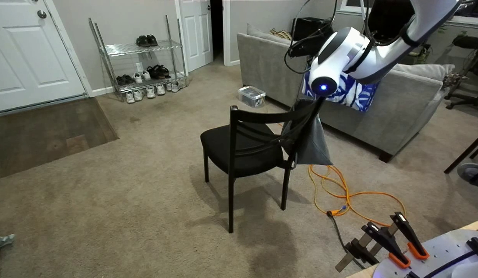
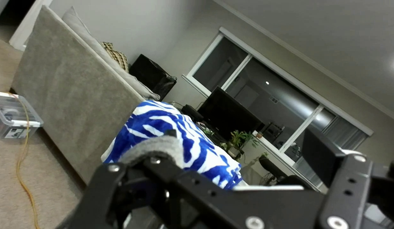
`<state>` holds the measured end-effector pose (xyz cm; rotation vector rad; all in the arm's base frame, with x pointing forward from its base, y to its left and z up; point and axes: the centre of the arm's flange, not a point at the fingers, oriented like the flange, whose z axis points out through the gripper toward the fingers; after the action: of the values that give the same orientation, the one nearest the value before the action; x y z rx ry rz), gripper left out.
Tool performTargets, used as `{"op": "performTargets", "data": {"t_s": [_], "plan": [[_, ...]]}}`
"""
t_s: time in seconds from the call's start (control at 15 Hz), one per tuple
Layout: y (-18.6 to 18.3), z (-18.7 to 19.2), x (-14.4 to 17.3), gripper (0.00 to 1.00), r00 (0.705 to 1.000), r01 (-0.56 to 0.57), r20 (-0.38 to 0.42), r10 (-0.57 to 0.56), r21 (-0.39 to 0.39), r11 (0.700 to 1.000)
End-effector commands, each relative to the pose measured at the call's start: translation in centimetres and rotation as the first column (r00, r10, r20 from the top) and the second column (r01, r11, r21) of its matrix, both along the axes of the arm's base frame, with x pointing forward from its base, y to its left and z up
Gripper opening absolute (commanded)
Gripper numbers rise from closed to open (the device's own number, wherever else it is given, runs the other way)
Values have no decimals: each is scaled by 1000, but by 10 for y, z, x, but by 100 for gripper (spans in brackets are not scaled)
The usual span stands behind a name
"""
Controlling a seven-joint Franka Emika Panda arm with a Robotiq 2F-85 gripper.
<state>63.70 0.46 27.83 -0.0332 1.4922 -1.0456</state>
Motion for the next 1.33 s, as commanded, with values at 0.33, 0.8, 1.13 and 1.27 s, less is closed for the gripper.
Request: {"op": "performTargets", "data": {"t_s": [0.33,0.8,1.13,1.27], "plan": [[-80,15,-17,100,1000,24,21,-23,-59,998],[-61,21,-33,100,1000,21,-15,-21,-50,999],[-18,29,-58,100,999,-36,-24,35,-52,998],[-4,28,-63,100,998,-53,-33,51,-55,997]]}}
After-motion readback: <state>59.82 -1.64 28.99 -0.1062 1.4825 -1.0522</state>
